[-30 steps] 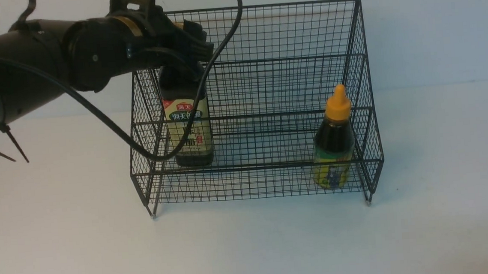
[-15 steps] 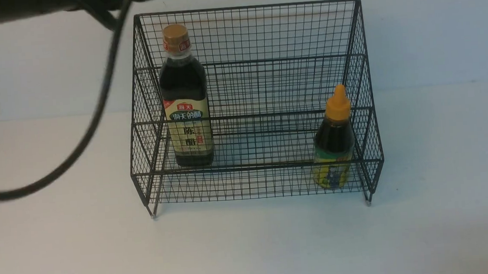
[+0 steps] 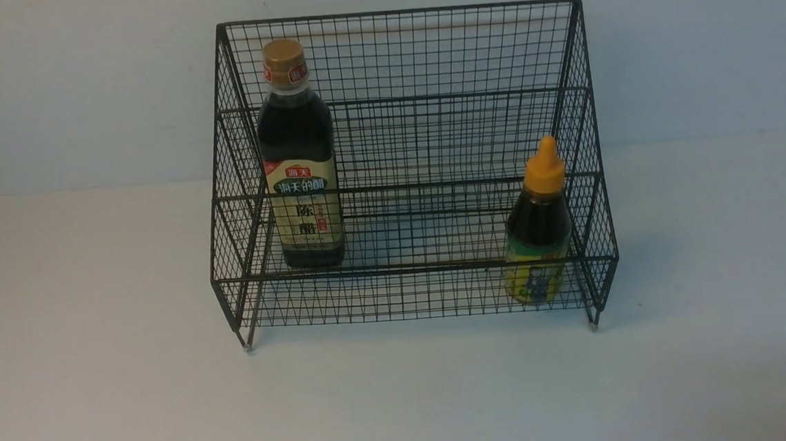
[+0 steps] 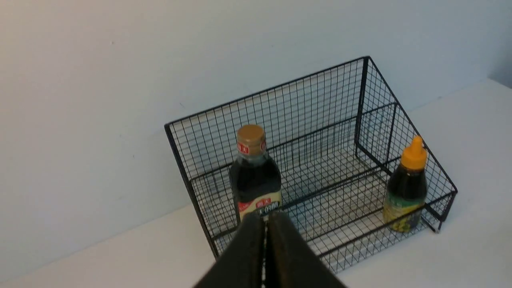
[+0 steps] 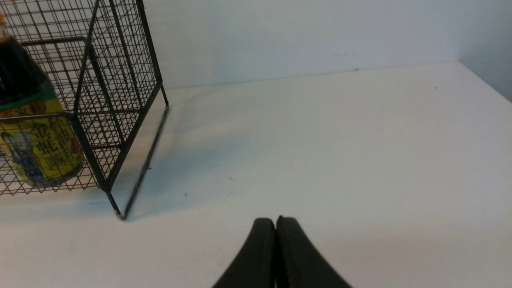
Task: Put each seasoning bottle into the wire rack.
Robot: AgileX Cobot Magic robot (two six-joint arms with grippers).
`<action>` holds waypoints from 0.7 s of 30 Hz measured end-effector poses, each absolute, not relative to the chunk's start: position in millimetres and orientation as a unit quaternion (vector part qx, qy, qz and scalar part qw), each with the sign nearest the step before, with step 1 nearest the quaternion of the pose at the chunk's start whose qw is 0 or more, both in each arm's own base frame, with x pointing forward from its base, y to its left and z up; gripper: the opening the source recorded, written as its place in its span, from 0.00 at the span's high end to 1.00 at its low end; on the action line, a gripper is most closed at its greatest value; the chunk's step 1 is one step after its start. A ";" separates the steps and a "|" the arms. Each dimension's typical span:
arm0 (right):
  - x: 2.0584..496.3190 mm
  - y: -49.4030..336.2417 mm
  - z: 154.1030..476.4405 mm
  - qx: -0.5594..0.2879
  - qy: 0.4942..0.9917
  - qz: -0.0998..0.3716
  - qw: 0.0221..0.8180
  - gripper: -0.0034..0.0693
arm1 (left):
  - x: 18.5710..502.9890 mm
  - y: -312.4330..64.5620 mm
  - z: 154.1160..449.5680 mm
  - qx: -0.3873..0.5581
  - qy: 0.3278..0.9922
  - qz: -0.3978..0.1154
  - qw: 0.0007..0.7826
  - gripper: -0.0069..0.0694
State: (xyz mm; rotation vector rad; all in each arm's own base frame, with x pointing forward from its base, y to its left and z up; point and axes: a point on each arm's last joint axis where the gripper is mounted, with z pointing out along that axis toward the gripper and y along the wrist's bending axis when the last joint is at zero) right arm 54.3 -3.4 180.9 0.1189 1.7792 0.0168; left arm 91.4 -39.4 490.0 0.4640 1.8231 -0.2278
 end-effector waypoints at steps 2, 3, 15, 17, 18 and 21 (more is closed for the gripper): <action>54.3 -3.4 180.9 0.052 0.776 0.007 0.628 0.97 | 81.6 -36.0 488.7 0.201 0.786 -0.097 0.577 0.92; 54.3 -3.4 180.9 0.052 0.776 0.007 0.628 0.97 | 76.1 -33.9 488.6 0.203 0.786 -0.095 0.576 0.92; 54.3 -3.4 180.9 0.052 0.776 0.007 0.628 0.97 | 47.5 -21.2 487.3 0.202 0.779 -0.082 0.588 0.92; 54.3 -3.4 180.9 0.052 0.776 0.008 0.628 0.97 | 42.6 -18.3 478.3 0.197 0.770 -0.077 0.602 0.92; 54.3 -3.4 180.9 0.053 0.776 0.008 0.628 0.97 | 42.5 -17.5 469.3 0.191 0.766 -0.074 0.610 0.92; 54.3 -3.4 180.9 0.053 0.776 0.008 0.628 0.97 | 38.3 -12.6 427.0 0.159 0.744 -0.054 0.647 0.92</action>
